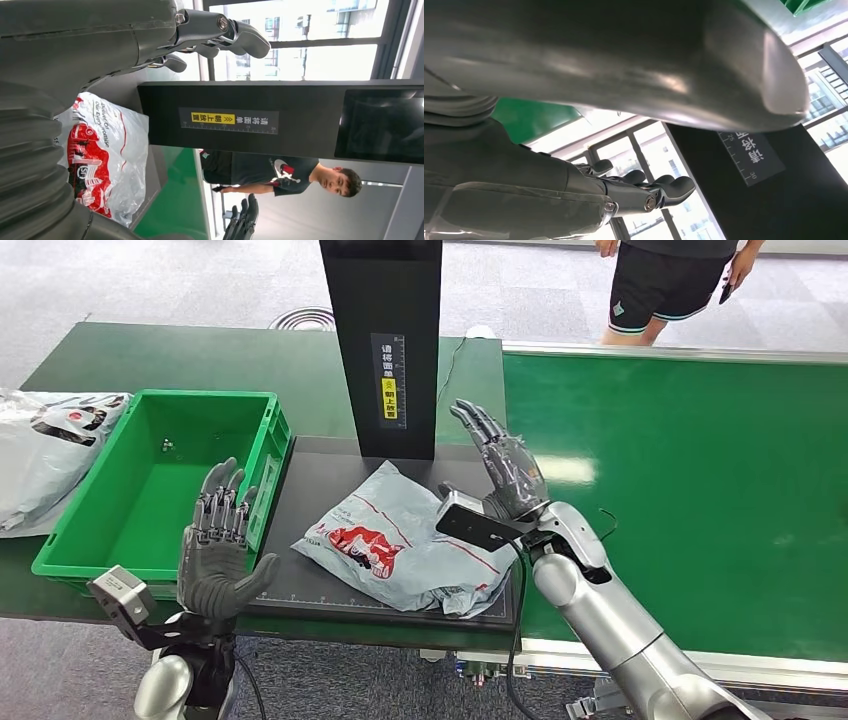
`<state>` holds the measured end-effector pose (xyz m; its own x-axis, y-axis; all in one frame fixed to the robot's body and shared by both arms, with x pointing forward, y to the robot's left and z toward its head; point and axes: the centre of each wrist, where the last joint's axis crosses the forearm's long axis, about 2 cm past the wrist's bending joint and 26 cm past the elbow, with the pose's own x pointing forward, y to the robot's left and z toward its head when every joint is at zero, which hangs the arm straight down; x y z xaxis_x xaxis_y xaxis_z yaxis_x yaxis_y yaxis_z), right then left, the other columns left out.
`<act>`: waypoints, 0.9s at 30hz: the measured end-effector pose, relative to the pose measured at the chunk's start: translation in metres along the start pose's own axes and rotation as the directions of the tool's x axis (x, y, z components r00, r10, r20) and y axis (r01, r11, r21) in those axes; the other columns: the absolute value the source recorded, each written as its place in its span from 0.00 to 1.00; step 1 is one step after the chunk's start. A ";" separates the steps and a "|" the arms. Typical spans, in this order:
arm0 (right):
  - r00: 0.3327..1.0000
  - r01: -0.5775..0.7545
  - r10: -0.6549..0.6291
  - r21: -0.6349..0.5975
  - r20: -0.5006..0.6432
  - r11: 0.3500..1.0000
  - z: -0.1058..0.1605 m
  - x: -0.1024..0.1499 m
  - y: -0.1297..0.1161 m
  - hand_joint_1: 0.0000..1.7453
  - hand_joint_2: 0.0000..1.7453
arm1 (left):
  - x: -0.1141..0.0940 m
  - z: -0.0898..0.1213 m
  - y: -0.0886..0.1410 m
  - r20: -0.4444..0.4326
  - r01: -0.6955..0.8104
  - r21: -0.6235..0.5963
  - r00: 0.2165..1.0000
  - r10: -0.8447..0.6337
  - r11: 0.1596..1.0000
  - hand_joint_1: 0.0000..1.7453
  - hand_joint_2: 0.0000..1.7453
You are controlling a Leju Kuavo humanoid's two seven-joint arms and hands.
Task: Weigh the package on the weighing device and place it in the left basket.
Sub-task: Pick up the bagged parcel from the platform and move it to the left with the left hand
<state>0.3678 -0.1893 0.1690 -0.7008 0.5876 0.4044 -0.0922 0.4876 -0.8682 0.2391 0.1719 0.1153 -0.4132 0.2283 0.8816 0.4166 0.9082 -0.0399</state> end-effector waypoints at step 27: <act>0.832 0.449 -0.554 -0.614 0.023 0.649 0.074 0.015 -0.011 0.00 1.00 | -0.027 -0.060 -0.035 0.005 0.588 -0.477 0.745 -0.667 0.653 0.00 1.00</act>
<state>0.3060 -0.2334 0.1629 -0.5488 0.2042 0.8107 0.0599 0.9768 -0.2055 0.2848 0.1124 0.1210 -0.5898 -0.4337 0.6812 0.4156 0.5602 0.7165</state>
